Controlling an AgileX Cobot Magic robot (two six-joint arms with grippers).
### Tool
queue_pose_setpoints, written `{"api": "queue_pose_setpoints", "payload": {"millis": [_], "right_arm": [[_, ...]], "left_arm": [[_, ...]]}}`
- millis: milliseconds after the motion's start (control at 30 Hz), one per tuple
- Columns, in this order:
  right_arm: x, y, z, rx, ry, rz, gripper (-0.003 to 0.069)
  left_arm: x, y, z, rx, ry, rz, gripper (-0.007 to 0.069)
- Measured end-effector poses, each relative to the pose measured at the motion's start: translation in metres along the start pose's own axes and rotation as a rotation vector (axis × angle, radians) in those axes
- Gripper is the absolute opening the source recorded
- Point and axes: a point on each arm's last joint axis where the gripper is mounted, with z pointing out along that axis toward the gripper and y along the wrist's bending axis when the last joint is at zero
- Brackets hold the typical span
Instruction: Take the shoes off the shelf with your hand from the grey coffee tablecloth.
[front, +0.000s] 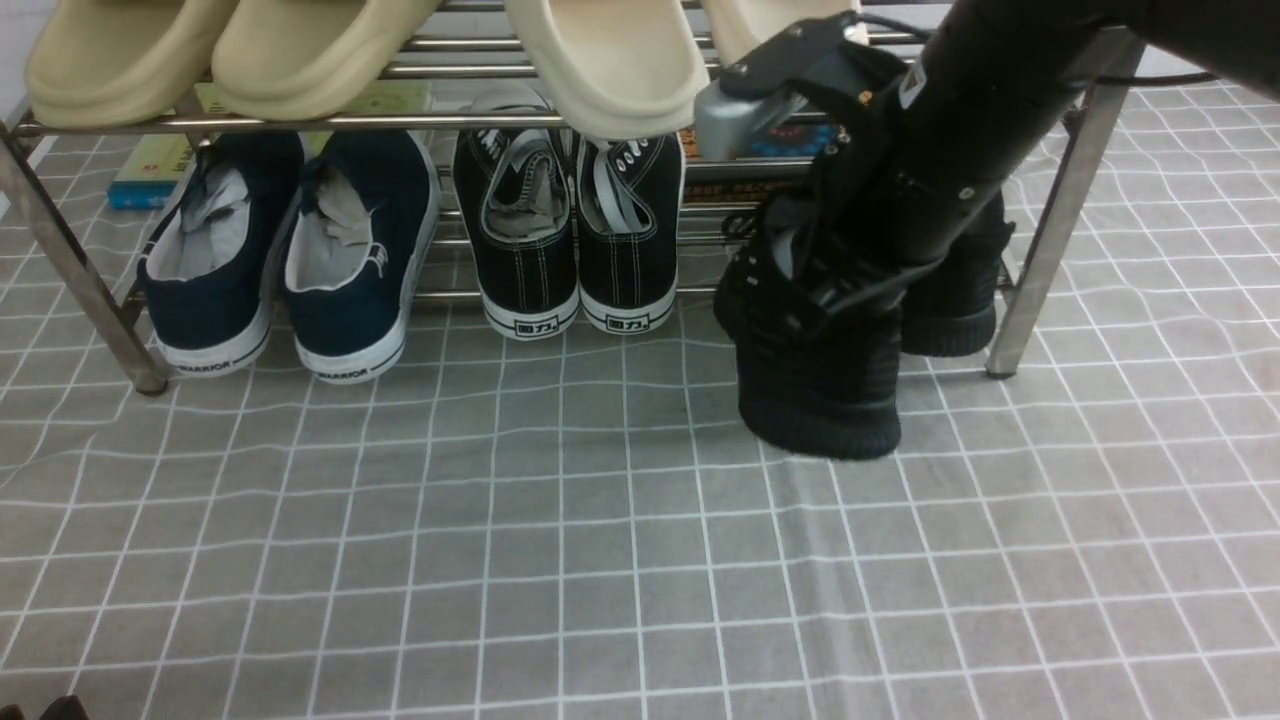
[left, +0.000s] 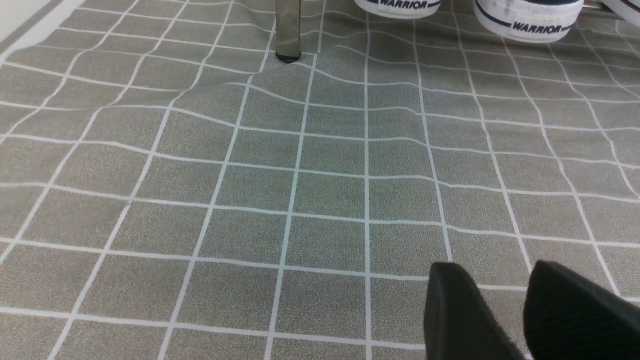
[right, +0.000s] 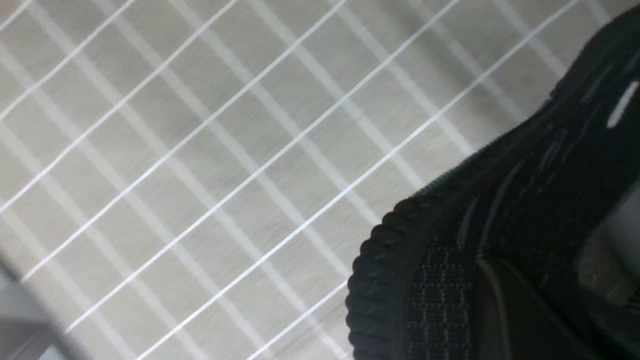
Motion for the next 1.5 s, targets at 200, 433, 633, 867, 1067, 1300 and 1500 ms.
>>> {"api": "queue_pose_setpoints", "payload": {"millis": [200,433,633,867,1067,1300,1500], "right_arm": [[-0.002,0.035,-0.006,-0.031,0.005,-0.071,0.0016],[0.016,0.070,0.003,-0.044,0.082,-0.128,0.0016],[0.033,0.069,0.024,0.017,0.170,-0.172,0.0017],[0.031,0.058,0.033,0.113,0.141,-0.242,0.0018],[0.027,0.056,0.043,0.115,0.118,-0.287,0.0021],[0.028,0.053,0.072,0.086,0.182,-0.277,0.0044],[0.030,0.055,0.082,0.056,0.218,-0.201,0.0206]], "left_arm": [[0.000,0.000,0.000,0.000,0.000,0.000,0.0240],[0.000,0.000,0.000,0.000,0.000,0.000,0.0240],[0.000,0.000,0.000,0.000,0.000,0.000,0.0240],[0.000,0.000,0.000,0.000,0.000,0.000,0.0240],[0.000,0.000,0.000,0.000,0.000,0.000,0.0240],[0.000,0.000,0.000,0.000,0.000,0.000,0.0240],[0.000,0.000,0.000,0.000,0.000,0.000,0.0240]]}}
